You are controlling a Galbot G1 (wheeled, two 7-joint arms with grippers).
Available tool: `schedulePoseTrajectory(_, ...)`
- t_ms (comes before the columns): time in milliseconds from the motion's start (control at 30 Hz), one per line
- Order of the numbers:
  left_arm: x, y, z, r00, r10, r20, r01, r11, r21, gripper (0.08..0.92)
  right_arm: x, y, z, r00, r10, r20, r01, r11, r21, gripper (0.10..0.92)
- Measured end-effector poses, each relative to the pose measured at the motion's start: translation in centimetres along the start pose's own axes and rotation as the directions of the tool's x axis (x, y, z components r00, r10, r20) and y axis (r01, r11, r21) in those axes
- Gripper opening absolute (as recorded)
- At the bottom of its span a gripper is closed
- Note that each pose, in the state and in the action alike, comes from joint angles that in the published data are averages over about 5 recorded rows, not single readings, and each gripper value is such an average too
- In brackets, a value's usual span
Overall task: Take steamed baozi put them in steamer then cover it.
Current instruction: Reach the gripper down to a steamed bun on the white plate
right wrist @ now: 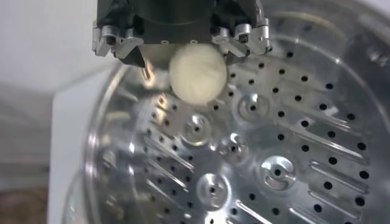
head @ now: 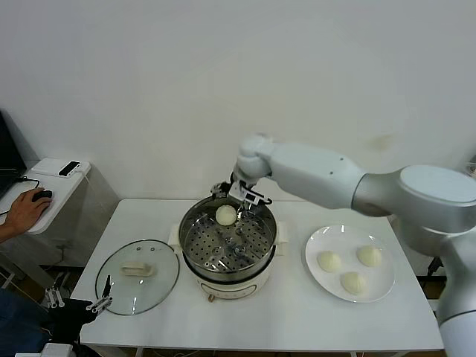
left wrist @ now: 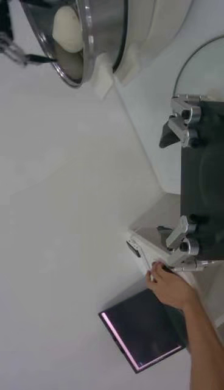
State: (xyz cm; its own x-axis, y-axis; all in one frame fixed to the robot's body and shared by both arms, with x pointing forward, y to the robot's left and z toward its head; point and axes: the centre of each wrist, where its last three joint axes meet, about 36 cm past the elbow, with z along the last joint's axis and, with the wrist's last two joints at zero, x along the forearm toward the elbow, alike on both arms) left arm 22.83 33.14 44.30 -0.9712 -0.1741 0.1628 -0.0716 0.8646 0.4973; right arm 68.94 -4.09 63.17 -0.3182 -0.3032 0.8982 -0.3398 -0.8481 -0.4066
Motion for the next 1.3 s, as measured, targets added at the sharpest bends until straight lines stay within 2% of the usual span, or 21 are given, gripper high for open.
schedulePoseTrajectory(267, -0.3, 0.3, -0.1, 1.0000, 0.006, 0.006, -0.006, 1.000, -0.003, 0.823, 6.4, 3.0, 2.4, 0.997, -0.024, -0.074, 0.001, 0.956, -0.293, 0.823)
schedulePoseTrajectory(600, -1.3, 0.8, -0.3, 0.9996, 0.022, 0.019, -0.022, 1.000, -0.010, 0.823, 11.1, 14.2, 4.9, 0.992, -0.089, -0.095, 0.013, 0.790, -0.613, 0.823)
schedulePoseTrajectory(900, -1.8, 1.0, -0.8, 0.9988, 0.026, 0.042, -0.025, 1.000, -0.016, 0.823, 10.2, 24.4, 4.8, 0.983, -0.171, -0.070, 0.057, 0.643, -0.764, 0.823)
schedulePoseTrajectory(1300, -1.7, 1.1, -0.8, 0.9990, 0.020, 0.039, -0.019, 1.000, -0.018, 0.823, 4.7, 31.7, 2.9, 0.971, -0.238, -0.019, 0.111, 0.519, -0.847, 0.823)
